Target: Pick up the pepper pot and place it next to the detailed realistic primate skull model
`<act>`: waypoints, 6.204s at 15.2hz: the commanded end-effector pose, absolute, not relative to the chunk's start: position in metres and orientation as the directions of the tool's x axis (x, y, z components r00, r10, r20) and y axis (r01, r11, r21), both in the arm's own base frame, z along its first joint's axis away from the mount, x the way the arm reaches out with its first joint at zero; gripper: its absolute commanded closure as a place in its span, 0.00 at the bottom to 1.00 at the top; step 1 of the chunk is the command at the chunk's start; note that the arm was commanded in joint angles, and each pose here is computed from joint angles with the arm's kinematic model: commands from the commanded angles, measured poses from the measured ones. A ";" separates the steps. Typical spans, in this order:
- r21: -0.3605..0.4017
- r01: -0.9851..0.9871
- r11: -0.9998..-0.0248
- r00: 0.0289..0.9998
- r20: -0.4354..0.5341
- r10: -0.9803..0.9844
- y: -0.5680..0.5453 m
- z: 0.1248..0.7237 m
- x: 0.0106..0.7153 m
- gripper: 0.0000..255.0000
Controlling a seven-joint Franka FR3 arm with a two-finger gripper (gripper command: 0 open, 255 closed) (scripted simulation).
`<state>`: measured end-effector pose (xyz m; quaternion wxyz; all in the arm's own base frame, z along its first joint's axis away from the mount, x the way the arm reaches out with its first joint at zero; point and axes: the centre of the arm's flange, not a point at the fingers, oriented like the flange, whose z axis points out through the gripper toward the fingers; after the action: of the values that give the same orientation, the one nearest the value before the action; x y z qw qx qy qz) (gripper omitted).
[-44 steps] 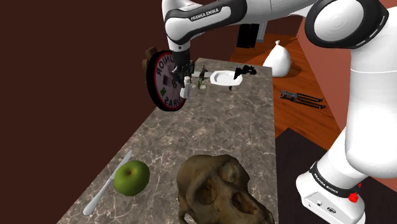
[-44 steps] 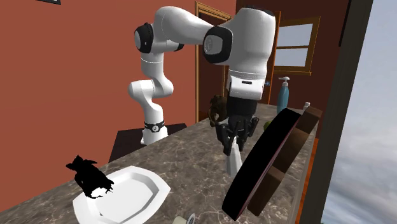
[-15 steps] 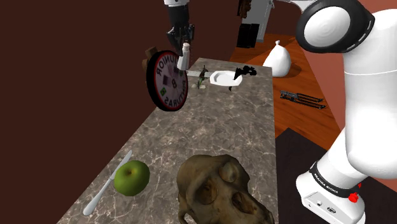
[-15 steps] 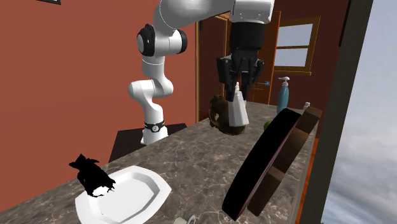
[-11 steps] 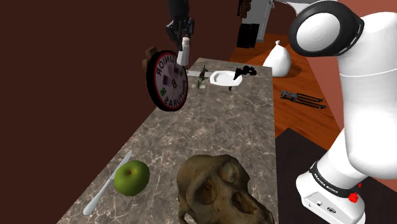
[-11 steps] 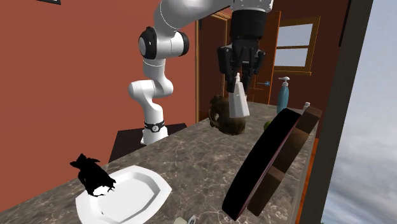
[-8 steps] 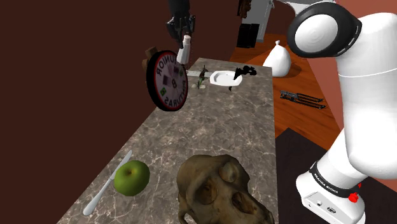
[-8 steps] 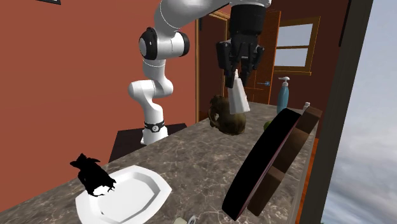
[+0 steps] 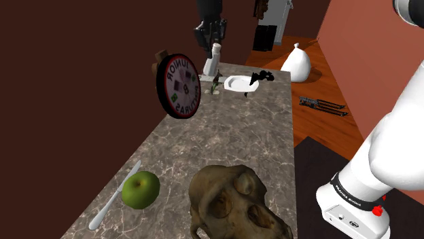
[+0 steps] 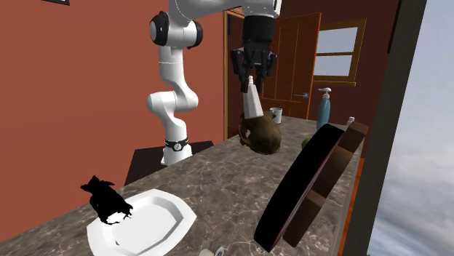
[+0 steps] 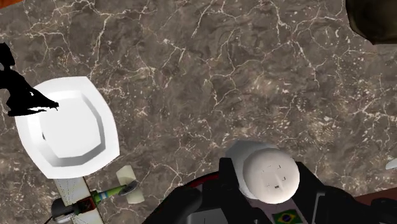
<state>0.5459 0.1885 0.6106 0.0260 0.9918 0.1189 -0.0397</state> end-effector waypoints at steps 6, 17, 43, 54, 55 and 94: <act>0.043 0.237 -0.971 0.969 -0.085 0.233 0.191 0.609 0.453 1.00; 0.043 0.237 -0.971 0.969 -0.085 0.233 0.192 0.609 0.308 1.00; 0.043 0.237 -0.971 0.969 -0.085 0.233 0.193 0.509 0.219 1.00; 0.043 0.237 -0.971 0.969 -0.085 0.233 0.193 0.451 0.219 1.00; 0.043 0.237 -0.971 0.969 -0.085 0.233 0.193 0.445 0.219 1.00; 0.043 0.237 -0.971 0.969 -0.085 0.233 0.196 0.409 0.223 0.00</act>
<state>0.2228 0.1964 0.4088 0.0262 0.9918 0.1185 -0.0398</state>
